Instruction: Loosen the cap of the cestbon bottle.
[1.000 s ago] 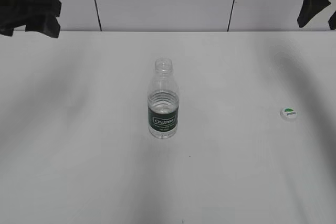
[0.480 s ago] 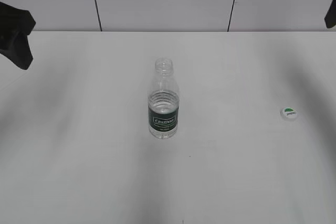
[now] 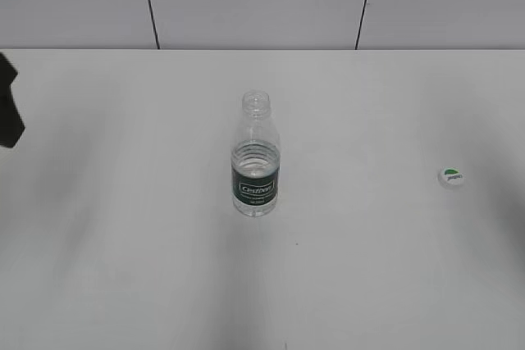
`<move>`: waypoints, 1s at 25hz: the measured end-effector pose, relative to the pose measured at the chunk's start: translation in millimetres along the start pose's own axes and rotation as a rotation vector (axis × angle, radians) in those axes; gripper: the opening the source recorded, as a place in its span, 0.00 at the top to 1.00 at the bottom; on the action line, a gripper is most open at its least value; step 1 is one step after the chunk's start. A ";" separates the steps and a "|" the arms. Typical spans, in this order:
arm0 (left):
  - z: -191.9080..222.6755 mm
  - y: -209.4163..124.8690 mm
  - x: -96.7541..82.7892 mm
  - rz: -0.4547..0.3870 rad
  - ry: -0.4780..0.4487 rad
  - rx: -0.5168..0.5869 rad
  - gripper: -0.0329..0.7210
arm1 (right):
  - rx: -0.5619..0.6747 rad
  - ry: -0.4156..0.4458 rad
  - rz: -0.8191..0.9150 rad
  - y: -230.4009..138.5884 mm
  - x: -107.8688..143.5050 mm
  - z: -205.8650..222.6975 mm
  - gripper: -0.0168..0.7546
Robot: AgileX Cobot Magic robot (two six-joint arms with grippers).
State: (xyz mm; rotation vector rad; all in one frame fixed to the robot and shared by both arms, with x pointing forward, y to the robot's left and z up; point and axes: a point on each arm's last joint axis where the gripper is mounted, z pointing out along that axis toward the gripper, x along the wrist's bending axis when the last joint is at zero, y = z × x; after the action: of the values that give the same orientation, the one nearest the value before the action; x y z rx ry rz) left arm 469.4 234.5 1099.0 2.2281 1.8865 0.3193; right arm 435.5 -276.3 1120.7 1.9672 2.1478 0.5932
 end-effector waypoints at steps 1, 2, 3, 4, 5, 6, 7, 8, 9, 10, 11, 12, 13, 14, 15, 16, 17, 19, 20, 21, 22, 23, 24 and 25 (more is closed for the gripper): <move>-2.9 -7.7 1.3 0.001 -0.001 -0.007 0.28 | -0.034 -0.001 -0.005 -12.6 1.7 -9.4 0.29; -4.7 -16.5 2.6 0.001 -0.001 -0.009 0.28 | -0.055 -0.001 -0.009 -22.0 2.8 -15.0 0.29; -5.7 -24.7 3.7 0.001 -0.002 -0.010 0.28 | -0.079 -0.001 -0.013 -33.3 3.9 -20.8 0.29; -10.0 -33.2 5.2 0.000 -0.004 -0.026 0.28 | -0.104 -0.002 -0.017 -42.0 4.9 -26.3 0.29; -14.1 -43.4 6.9 -0.002 -0.006 -0.041 0.28 | -0.151 -0.002 -0.025 -54.2 6.7 -35.9 0.29; -18.9 -53.5 8.6 -0.003 -0.009 -0.062 0.29 | -0.196 -0.003 -0.032 -67.5 8.2 -44.2 0.29; -22.6 -62.6 10.1 -0.005 -0.012 -0.081 0.29 | -0.216 -0.002 -0.035 -76.7 8.9 -47.3 0.29; -29.1 -72.7 12.0 -0.007 -0.015 -0.114 0.30 | -0.248 -0.003 -0.041 -86.9 9.8 -52.0 0.29; -34.8 -83.8 14.0 -0.008 -0.019 -0.146 0.30 | -0.285 -0.003 -0.046 -97.8 10.8 -57.1 0.29; -38.9 -94.2 15.7 -0.010 -0.023 -0.173 0.31 | -0.303 -0.003 -0.049 -106.1 11.1 -57.9 0.29; -45.8 -106.3 17.8 -0.014 -0.029 -0.221 0.32 | -0.318 -0.004 -0.051 -114.6 11.2 -58.0 0.29; -53.7 -121.5 20.5 -0.018 -0.038 -0.282 0.32 | -0.349 -0.004 -0.056 -125.2 11.7 -60.0 0.29; -56.4 -132.4 22.2 -0.021 -0.043 -0.325 0.33 | -0.357 -0.005 -0.060 -133.1 11.5 -57.7 0.29; -55.9 -141.3 23.3 -0.022 -0.046 -0.350 0.34 | -0.364 -0.005 -0.066 -140.4 11.2 -54.8 0.29; -57.0 -150.6 24.6 -0.024 -0.052 -0.391 0.34 | -0.372 -0.006 -0.076 -148.3 10.9 -51.8 0.29; -56.0 -160.1 25.9 -0.025 -0.056 -0.428 0.35 | -0.384 -0.008 -0.087 -155.3 10.6 -49.8 0.29; -53.1 -168.2 26.7 -0.026 -0.059 -0.454 0.36 | -0.388 -0.011 -0.099 -162.0 10.1 -45.6 0.29; -48.8 -185.2 28.8 -0.029 -0.068 -0.528 0.36 | -0.421 -0.017 -0.123 -172.1 9.4 -41.1 0.29; -44.5 -192.9 29.6 -0.029 -0.069 -0.561 0.36 | -0.442 -0.020 -0.135 -177.0 9.0 -38.8 0.29; -39.3 -199.1 30.1 -0.029 -0.071 -0.583 0.36 | -0.469 -0.024 -0.146 -181.5 8.7 -36.9 0.29; -36.3 -205.5 30.7 -0.029 -0.076 -0.623 0.36 | -0.492 -0.029 -0.157 -185.1 8.3 -34.5 0.29; -33.1 -212.3 31.3 -0.025 -0.077 -0.649 0.36 | -0.525 -0.034 -0.170 -189.5 8.0 -33.2 0.29; -32.2 -218.6 32.2 -0.019 -0.077 -0.676 0.36 | -0.540 -0.037 -0.178 -193.7 7.5 -29.8 0.29; -33.0 -223.6 33.0 -0.017 -0.079 -0.707 0.36 | -0.563 -0.040 -0.185 -200.0 7.1 -26.9 0.29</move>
State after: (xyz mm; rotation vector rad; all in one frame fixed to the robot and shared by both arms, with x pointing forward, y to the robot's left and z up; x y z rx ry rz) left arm 254.3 303.9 1066.2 1.7111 1.4386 0.7462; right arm 241.1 -284.3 1066.6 1.4505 1.8402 0.9823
